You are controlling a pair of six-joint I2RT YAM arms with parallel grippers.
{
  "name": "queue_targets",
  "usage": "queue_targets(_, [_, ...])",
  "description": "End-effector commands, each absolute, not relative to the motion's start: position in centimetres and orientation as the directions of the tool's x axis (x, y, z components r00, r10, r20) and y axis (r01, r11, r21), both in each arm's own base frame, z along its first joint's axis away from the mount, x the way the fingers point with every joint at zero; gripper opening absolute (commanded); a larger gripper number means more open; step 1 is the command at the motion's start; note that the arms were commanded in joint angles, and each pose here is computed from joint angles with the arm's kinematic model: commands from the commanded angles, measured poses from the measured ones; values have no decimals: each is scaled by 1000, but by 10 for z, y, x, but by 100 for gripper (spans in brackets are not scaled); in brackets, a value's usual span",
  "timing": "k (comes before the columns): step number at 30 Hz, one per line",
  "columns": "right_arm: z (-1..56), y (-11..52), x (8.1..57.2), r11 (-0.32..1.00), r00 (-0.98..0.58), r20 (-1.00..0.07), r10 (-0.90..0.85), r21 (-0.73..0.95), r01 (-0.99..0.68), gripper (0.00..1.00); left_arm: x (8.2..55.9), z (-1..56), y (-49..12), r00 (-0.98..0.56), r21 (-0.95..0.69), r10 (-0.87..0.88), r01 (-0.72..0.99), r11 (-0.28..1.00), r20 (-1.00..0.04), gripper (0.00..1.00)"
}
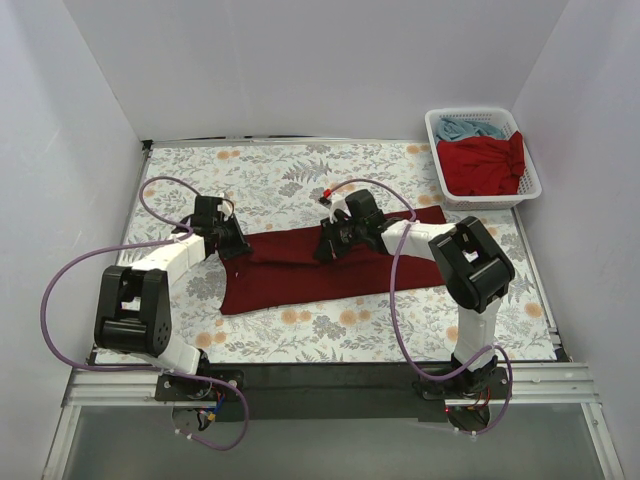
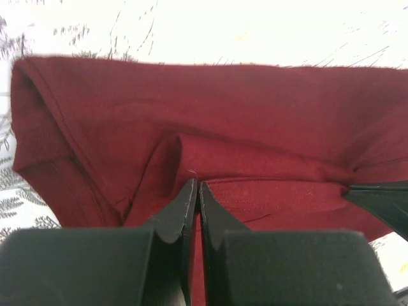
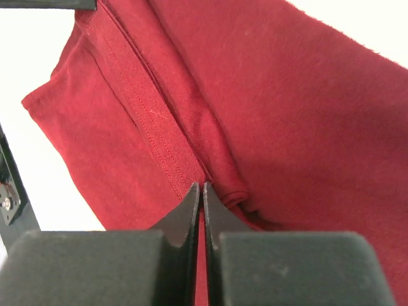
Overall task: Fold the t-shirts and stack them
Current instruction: Fold the tshirt
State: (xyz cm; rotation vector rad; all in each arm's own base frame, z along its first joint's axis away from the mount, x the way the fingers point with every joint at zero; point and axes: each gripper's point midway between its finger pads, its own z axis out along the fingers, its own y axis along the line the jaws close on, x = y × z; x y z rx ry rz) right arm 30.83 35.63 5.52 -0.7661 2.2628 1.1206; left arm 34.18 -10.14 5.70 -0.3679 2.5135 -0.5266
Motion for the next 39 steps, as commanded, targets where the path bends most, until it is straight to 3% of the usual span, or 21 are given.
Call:
queue_targets(1, [64, 356, 299, 468, -694, -662, -282, 537, -702, 7, 334, 64, -101, -806, -450, -378, -158, 879, -455, 0])
queue_targets(10, [77, 360, 277, 391, -675, -666, -317, 557, -733, 19, 311, 70, -105, -804, -491, -403, -162, 856, -437, 12])
queue_targets(15, [83, 363, 263, 345, -646, -677, -354, 547, -763, 23, 294, 83, -110, -788, -536, -422, -141, 832, -448, 33])
queue_targets(17, [79, 363, 255, 336, -646, -663, -379, 552, -763, 24, 286, 81, -113, -794, -552, -429, -144, 821, -431, 38])
queue_targets(23, [65, 363, 234, 311, -619, -624, -477, 538, -783, 27, 275, 84, -114, -790, -572, -450, -156, 805, -417, 40])
queue_targets(27, [64, 353, 235, 362, -619, -618, -485, 503, -785, 29, 277, 86, -109, -772, -560, -481, -198, 804, -416, 40])
queue_targets(33, [60, 303, 269, 607, -631, -607, -483, 287, -741, 37, 282, 78, -89, -711, -498, -585, -372, 783, -389, 40])
queue_targets(39, [52, 221, 294, 826, -696, -565, -442, 46, -562, 43, 275, 52, -71, -661, -401, -672, -546, 736, -333, 20])
